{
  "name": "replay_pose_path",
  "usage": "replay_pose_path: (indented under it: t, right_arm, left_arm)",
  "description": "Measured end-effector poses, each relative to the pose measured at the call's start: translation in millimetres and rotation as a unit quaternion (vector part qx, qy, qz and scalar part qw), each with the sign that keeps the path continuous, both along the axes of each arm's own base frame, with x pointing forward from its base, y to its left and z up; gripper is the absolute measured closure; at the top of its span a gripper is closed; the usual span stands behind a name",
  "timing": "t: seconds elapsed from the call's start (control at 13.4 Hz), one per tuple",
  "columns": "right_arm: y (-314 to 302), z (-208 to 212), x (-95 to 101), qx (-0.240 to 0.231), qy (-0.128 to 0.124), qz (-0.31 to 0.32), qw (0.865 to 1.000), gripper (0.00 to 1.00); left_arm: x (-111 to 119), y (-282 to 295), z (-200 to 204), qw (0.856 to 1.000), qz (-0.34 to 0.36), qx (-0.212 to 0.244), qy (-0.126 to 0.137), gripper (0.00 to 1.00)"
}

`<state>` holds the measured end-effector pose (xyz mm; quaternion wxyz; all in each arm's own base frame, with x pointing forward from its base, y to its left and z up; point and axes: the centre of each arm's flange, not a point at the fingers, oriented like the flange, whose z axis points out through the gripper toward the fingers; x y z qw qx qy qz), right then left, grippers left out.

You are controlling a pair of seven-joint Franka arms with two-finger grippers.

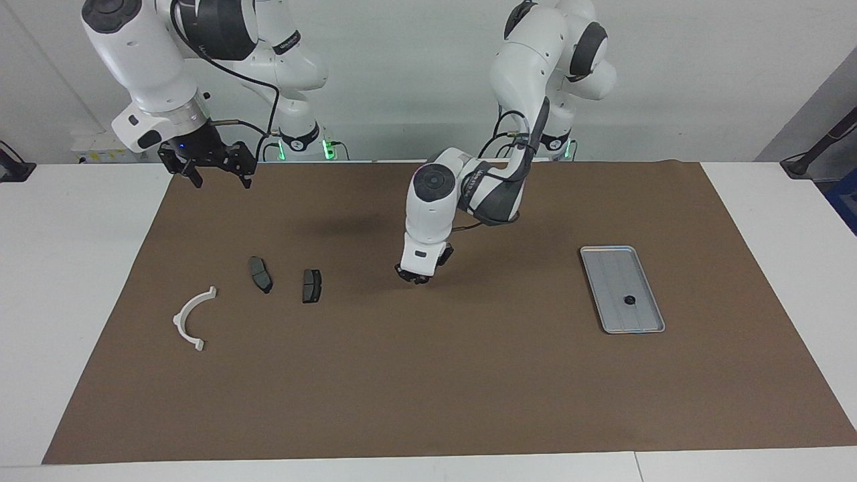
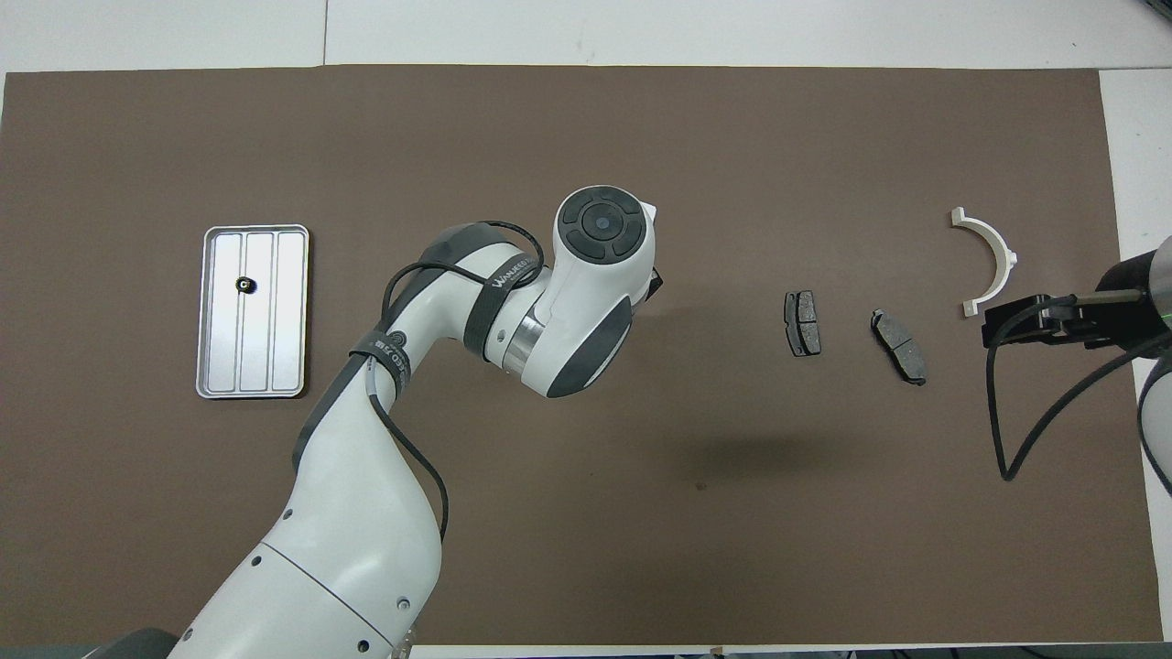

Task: Place bearing gear from tray to pile
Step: 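Lift the black gear with the left gripper toward the table center, then lower the gear onto the table center and open the left gripper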

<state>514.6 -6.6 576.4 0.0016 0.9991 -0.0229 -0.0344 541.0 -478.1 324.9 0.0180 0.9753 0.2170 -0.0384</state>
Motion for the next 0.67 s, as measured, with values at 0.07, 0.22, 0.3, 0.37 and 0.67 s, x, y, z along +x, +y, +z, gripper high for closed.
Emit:
replay_pose_path:
  t: [0.07, 0.22, 0.3, 0.37, 0.67]
  right_arm:
    - [0, 0, 0.0, 0.0, 0.0, 0.0, 1.0, 0.0]
    - [0, 0, 0.0, 0.0, 0.0, 0.0, 1.0, 0.0]
    - [0, 0, 0.0, 0.0, 0.0, 0.0, 1.0, 0.0]
    - [0, 0, 0.0, 0.0, 0.0, 0.0, 1.0, 0.0]
    - [0, 0, -0.1, 0.0, 0.0, 0.001, 1.0, 0.0]
  left_arm:
    - [1, -3, -2, 1.0, 0.001, -0.001, -0.001, 0.66]
    - [1, -4, -3, 1.0, 0.002, -0.003, -0.004, 0.66]
    - [0, -4, -5, 1.0, 0.003, -0.002, -0.003, 0.66]
    - [-2, -5, -9, 1.0, 0.004, -0.001, -0.002, 0.66]
    - [-9, -8, -18, 1.0, 0.003, 0.0, -0.001, 0.66]
